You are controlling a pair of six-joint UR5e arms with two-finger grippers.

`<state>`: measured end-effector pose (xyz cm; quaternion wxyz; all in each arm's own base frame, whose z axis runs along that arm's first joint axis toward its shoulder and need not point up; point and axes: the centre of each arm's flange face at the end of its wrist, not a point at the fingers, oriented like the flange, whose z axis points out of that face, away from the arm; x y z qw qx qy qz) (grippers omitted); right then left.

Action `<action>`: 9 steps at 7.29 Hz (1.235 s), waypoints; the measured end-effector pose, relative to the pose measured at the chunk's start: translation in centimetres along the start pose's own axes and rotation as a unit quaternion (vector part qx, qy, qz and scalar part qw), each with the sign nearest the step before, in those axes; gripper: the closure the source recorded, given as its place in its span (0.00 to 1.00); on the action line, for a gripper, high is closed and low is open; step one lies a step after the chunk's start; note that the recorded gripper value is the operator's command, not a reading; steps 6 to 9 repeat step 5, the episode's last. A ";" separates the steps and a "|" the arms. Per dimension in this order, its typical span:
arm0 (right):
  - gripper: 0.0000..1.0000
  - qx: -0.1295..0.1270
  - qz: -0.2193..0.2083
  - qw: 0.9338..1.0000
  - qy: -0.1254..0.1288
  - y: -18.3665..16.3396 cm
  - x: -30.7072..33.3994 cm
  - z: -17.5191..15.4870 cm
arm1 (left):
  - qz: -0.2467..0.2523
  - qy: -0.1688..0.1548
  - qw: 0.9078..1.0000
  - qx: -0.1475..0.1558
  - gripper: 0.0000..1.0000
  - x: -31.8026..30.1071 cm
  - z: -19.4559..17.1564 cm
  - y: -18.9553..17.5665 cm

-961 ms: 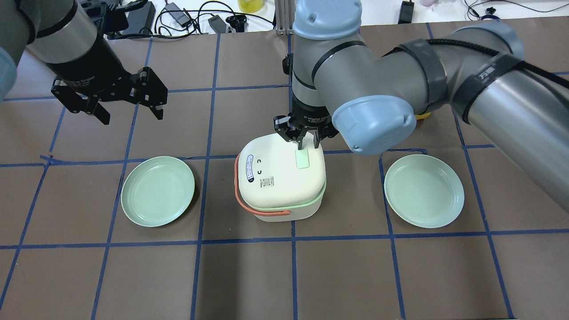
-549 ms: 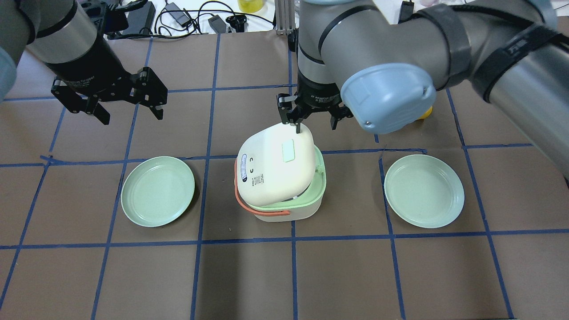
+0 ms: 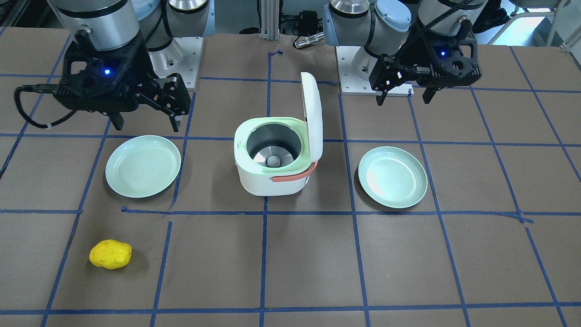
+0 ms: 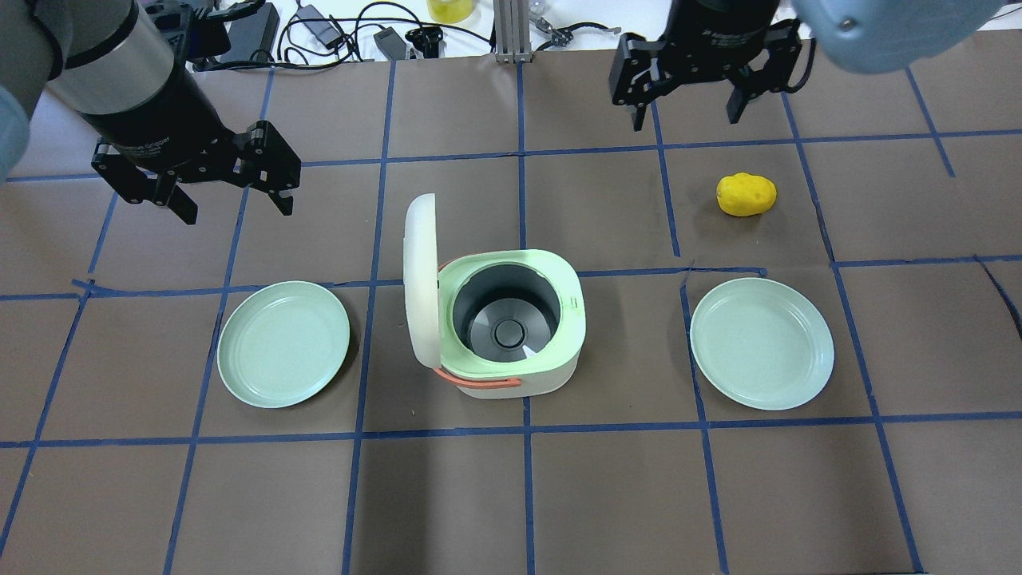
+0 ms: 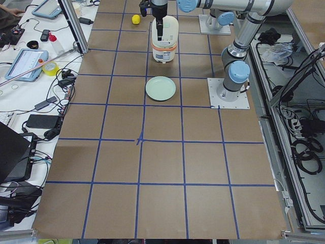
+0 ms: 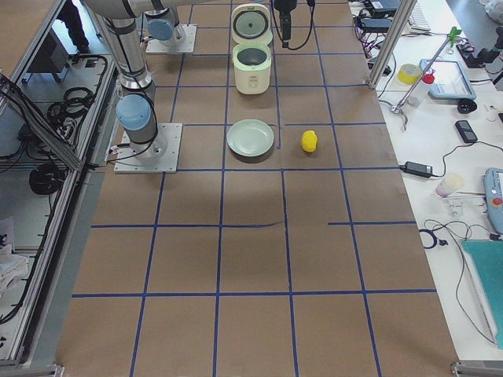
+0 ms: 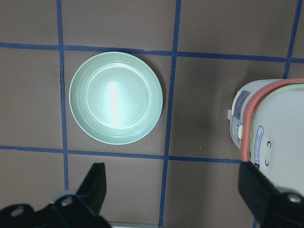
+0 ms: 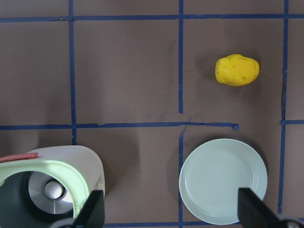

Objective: Press rice cooker button
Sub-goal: 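Lift the right gripper away from the opened rice cooker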

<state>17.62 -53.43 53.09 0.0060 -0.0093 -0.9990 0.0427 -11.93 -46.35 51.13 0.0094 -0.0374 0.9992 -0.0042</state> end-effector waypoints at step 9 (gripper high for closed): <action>0.00 0.000 0.014 1.000 -0.005 -0.3 1.7 -0.3 | 0.000 0.000 1.000 0.000 0.00 0.0 0.0 0.0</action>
